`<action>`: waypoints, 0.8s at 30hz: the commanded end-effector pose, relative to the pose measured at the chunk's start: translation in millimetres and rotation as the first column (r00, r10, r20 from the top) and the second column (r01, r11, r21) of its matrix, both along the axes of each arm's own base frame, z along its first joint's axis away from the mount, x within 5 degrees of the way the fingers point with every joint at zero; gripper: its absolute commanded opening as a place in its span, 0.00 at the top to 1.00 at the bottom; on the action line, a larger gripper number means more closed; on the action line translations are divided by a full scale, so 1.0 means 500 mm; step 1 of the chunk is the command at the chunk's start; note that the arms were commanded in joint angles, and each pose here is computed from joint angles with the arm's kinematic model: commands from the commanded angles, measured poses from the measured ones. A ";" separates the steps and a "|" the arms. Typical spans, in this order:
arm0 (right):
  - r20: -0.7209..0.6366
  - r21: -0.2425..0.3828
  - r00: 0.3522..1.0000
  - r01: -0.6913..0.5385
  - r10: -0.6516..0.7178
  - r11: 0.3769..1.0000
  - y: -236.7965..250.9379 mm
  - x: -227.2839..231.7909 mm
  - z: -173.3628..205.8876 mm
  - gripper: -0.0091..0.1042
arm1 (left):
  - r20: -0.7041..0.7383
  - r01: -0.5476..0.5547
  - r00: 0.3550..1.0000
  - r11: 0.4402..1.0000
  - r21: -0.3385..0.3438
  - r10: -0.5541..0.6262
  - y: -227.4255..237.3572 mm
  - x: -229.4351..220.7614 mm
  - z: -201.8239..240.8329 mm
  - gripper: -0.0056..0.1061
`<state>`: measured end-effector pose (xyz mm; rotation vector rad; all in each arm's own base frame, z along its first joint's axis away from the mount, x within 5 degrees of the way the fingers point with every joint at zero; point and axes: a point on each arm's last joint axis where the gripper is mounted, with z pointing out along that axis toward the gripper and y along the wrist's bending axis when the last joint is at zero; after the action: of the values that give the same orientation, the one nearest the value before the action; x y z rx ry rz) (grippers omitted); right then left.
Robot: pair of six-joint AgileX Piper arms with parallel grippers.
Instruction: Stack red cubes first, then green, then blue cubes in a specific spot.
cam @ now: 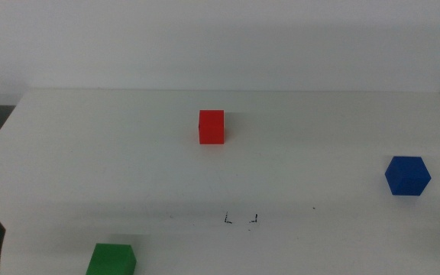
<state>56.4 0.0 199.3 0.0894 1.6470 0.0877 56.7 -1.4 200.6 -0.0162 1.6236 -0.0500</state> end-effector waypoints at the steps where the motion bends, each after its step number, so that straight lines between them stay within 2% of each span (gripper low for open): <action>1: 0.009 -0.015 1.000 -0.003 0.003 1.000 0.000 0.000 -0.001 0.10 | -0.027 0.003 1.000 0.999 -0.037 -0.004 -0.001 0.001 0.010 0.11; 3: 0.009 -0.015 1.000 -0.003 0.003 1.000 0.000 0.000 -0.001 0.10 | -0.151 0.004 0.988 0.999 -0.049 -0.011 -0.003 0.012 0.056 0.11; 5: 0.009 -0.015 1.000 -0.003 0.003 1.000 0.000 0.000 -0.001 0.10 | -0.326 0.012 0.944 0.996 -0.085 -0.040 -0.009 0.035 0.107 0.11; 7: 0.009 -0.015 1.000 -0.003 0.003 1.000 0.000 0.000 -0.001 0.10 | -0.503 0.017 0.862 0.994 -0.104 -0.068 -0.015 0.075 0.167 0.11; 10: 0.009 -0.015 1.000 -0.003 0.003 1.000 0.000 0.000 -0.001 0.10 | -0.674 -0.007 0.734 0.991 -0.135 -0.086 -0.021 0.152 0.229 0.11; 12: 0.009 -0.015 1.000 -0.003 0.003 1.000 0.000 0.000 -0.001 0.10 | -0.746 -0.021 0.657 0.987 -0.162 -0.109 -0.028 0.224 0.254 0.11; 16: 0.009 -0.015 1.000 -0.003 0.003 1.000 0.000 0.000 -0.001 0.10 | -0.823 0.003 0.555 0.989 -0.147 -0.123 -0.074 0.374 0.262 0.11; 19: 0.009 -0.015 1.000 -0.003 0.003 1.000 0.000 0.000 -0.001 0.10 | -0.843 -0.005 0.530 0.994 -0.110 -0.090 -0.138 0.477 0.247 0.11; 22: 0.009 -0.015 1.000 -0.003 0.003 1.000 0.000 0.000 -0.001 0.10 | -0.892 -0.004 0.442 0.994 -0.105 -0.093 -0.207 0.560 0.216 0.11; 24: 0.009 -0.015 1.000 -0.003 0.003 1.000 0.000 0.000 -0.001 0.10 | -0.892 0.032 0.439 0.994 -0.105 -0.109 -0.250 0.607 0.212 0.11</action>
<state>56.4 0.0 199.3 0.0894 1.6470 0.0877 346.9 -111.3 308.5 -0.0362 2.7215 -0.1919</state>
